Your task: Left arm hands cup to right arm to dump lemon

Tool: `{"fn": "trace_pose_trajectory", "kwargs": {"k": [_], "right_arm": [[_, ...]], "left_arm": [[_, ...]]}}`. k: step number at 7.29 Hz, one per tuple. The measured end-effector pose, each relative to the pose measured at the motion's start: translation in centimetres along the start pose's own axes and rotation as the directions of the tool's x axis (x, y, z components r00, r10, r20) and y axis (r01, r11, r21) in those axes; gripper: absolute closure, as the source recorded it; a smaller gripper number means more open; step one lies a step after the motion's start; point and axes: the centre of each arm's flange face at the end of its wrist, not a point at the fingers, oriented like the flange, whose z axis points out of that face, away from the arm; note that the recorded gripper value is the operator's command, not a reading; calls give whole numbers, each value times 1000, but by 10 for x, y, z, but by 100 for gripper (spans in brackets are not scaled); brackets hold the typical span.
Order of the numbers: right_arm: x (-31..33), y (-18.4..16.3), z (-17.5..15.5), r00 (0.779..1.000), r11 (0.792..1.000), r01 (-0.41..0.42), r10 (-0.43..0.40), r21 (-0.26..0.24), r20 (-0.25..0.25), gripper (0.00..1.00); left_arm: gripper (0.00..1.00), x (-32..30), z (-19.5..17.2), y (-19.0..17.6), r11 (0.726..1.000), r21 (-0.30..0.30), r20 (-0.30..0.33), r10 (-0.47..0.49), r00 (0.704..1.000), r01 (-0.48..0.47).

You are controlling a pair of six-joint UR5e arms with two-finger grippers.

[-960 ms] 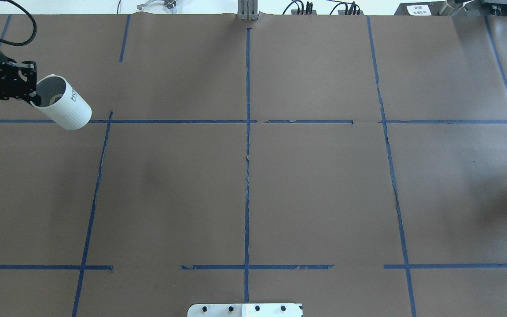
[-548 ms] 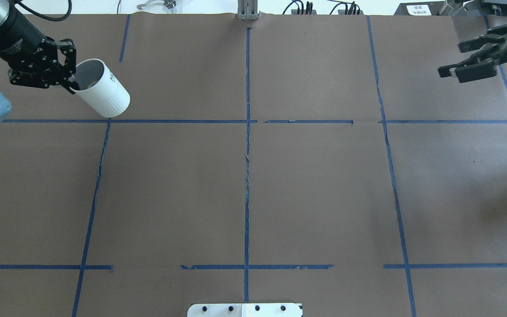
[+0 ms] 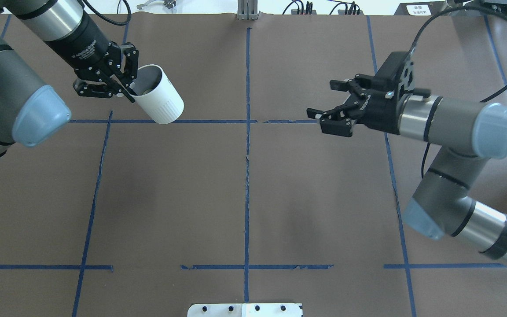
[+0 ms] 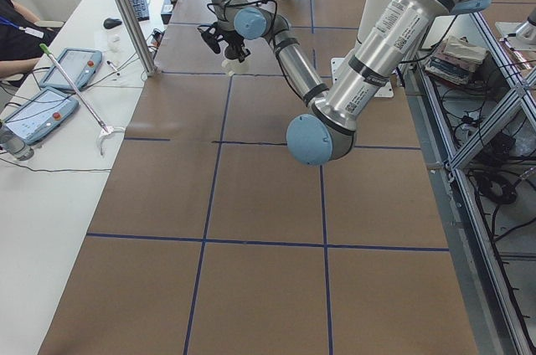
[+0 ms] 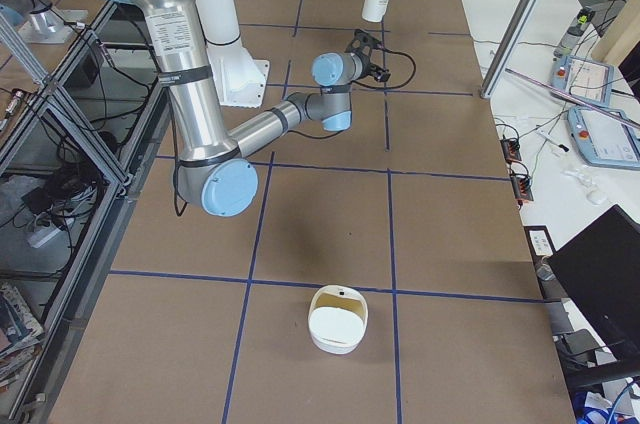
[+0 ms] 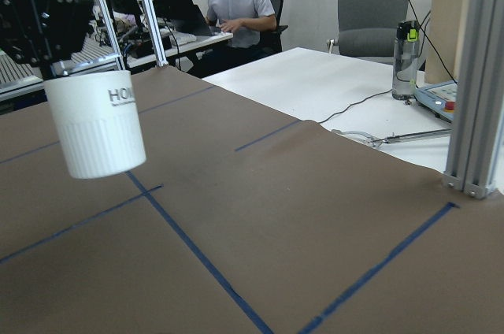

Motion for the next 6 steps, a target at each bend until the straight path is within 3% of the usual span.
{"fn": "trace_pose_trajectory", "kwargs": {"k": [2, 3, 6], "right_arm": [[-77, 15, 35, 999, 995, -17, 20, 96, -29, 1], [-101, 18, 45, 999, 993, 0, 6, 118, -46, 1], [-117, 24, 54, 996, 991, 64, -56, 121, -72, 1]], "left_arm": [[100, 36, 16, 29, 998, -18, 8, -65, 998, 65], [100, 48, 23, 43, 996, -23, 13, -80, 997, 81], [100, 68, 41, 92, 993, -60, 19, -96, 995, 97]]}}
